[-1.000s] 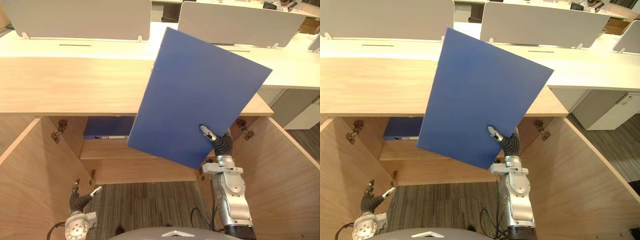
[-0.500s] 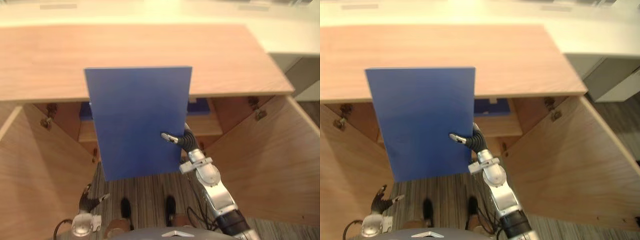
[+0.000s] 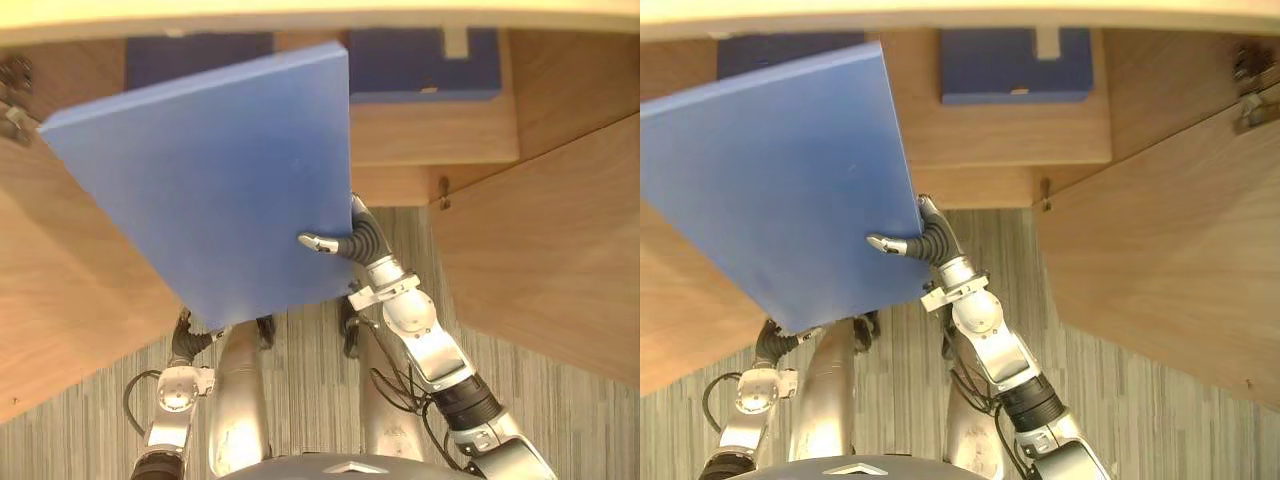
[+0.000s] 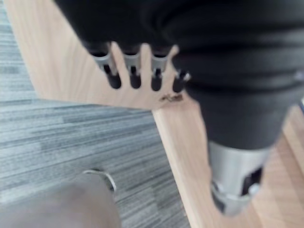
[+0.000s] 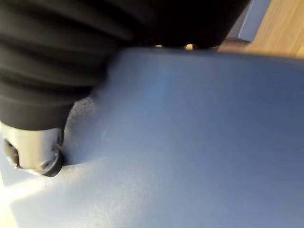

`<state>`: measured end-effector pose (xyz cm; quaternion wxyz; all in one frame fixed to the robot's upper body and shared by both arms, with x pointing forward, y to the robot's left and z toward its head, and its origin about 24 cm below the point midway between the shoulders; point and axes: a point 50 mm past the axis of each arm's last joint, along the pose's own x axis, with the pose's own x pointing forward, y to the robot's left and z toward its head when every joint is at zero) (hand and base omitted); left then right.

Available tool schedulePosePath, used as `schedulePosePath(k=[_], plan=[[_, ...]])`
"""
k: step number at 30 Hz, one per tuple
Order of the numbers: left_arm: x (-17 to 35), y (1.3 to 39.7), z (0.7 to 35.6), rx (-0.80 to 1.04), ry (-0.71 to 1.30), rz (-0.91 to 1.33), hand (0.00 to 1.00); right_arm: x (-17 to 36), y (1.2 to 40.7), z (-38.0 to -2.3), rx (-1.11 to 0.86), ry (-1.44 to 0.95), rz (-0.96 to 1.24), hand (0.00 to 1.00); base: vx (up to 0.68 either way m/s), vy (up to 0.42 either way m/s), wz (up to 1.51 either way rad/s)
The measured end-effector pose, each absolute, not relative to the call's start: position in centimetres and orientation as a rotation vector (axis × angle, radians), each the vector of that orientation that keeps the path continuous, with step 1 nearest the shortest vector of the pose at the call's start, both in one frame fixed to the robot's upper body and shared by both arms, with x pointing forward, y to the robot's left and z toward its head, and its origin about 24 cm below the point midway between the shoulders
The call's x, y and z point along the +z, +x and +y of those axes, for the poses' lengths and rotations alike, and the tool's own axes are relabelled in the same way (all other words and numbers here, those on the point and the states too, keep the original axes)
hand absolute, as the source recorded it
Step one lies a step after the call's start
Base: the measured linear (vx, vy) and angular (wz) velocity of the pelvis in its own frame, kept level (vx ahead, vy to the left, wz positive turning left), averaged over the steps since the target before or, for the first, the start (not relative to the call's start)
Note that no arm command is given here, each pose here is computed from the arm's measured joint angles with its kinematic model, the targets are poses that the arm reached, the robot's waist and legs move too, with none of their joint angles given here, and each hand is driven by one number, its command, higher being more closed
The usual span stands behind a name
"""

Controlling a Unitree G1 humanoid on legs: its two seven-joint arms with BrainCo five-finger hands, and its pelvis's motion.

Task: Walk over to the cabinet, pick up the folder, carry it to the office cabinet, place the folder inside the office cabinet, then close the office cabinet door

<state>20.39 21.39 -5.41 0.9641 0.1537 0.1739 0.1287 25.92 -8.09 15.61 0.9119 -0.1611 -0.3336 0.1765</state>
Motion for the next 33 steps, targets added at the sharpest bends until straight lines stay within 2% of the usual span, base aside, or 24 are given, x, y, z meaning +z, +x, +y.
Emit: schedulePosePath(k=[5, 9, 18, 26, 29, 33], plan=[[-0.7, 23.9, 20.6, 0.251, 0.303, 0.133, 0.00, 17.6, 26.5, -7.9, 0.350, -0.298, -0.753, 1.00, -0.03, -0.014, -0.04], [2.6, 24.8, 20.3, 0.260, 0.291, -0.019, 0.00, 19.1, 27.1, -8.7, 0.329, -0.176, -0.773, 1.00, 0.02, -0.021, 0.08], [4.0, 25.3, 20.1, 0.260, 0.255, -0.079, 0.00, 21.0, 28.2, -13.1, 0.134, 0.099, -0.787, 1.00, 0.01, -0.071, 0.05], [5.5, 26.0, 19.6, 0.262, 0.216, -0.141, 0.00, 23.9, 29.7, -19.0, -0.140, 0.529, -0.885, 1.00, -0.02, -0.062, 0.02], [5.6, 26.1, 19.6, 0.267, 0.189, -0.145, 0.00, 25.6, 30.4, -19.7, -0.171, 0.673, -0.922, 1.00, -0.03, -0.041, -0.01], [5.9, 26.3, 19.6, 0.277, 0.181, -0.158, 0.00, 27.4, 30.9, -19.7, -0.167, 0.747, -0.950, 1.00, -0.02, -0.017, -0.01]])
